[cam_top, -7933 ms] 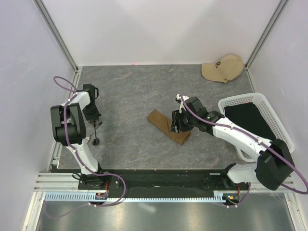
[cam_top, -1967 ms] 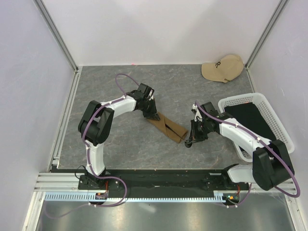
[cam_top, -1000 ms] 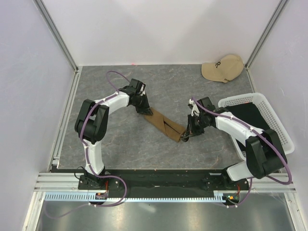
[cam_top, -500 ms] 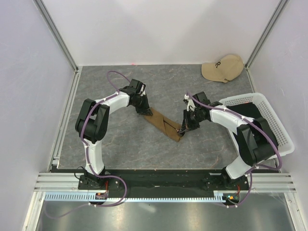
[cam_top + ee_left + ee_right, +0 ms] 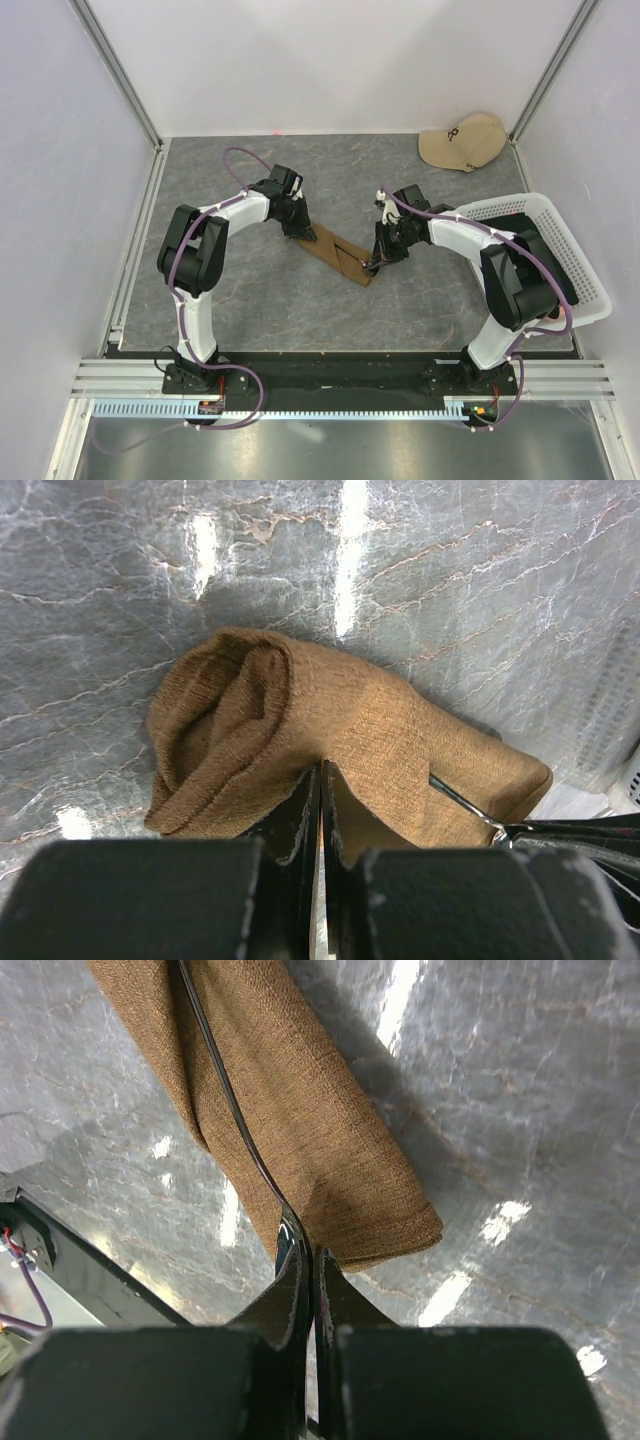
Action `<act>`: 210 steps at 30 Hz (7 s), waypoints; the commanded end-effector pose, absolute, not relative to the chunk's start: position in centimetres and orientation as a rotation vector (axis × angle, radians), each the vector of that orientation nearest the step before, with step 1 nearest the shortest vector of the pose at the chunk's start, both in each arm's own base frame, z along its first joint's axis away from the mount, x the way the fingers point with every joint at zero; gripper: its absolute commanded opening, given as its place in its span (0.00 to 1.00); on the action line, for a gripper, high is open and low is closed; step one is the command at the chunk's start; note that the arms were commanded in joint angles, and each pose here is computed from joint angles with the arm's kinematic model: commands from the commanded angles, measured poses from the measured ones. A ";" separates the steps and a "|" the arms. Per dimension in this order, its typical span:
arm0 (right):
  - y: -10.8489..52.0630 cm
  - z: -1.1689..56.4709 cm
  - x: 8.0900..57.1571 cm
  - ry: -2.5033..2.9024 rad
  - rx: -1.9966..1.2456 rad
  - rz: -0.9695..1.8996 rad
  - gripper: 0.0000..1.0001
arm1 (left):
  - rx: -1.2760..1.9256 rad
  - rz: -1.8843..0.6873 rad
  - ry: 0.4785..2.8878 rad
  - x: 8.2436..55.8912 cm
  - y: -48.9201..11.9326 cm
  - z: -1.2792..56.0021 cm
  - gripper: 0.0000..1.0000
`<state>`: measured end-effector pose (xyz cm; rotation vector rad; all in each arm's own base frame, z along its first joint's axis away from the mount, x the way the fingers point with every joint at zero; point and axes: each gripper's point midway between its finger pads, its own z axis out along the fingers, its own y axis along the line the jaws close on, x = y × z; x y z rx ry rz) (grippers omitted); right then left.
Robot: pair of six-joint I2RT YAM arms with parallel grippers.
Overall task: Fold the napkin into a case and place the utensils inside
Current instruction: Insert the spoon into the folded napkin, then pick up the fork from the corner of the board, then pass from the left arm to the right, then pass from the right arm to the left
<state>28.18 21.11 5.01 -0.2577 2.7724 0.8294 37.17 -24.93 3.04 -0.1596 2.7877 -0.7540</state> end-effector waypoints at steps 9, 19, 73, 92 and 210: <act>20.8 5.3 29.8 2.741 -0.254 0.763 0.34 | -0.111 -0.767 2.688 39.6 -23.7 6.7 0.15; 19.8 5.5 28.2 2.761 -0.231 0.734 0.44 | -0.146 -0.706 2.716 40.3 -21.7 5.3 0.15; 18.5 11.0 31.3 2.653 -0.144 0.566 0.89 | -0.327 -0.396 2.666 33.9 -10.5 12.4 0.66; 23.2 15.0 26.4 2.502 -0.340 0.896 0.95 | -0.415 0.322 2.820 28.1 5.1 5.1 0.72; 23.9 18.3 20.4 2.401 -0.228 0.889 0.97 | 0.361 -1.559 1.949 30.2 -32.1 24.1 0.02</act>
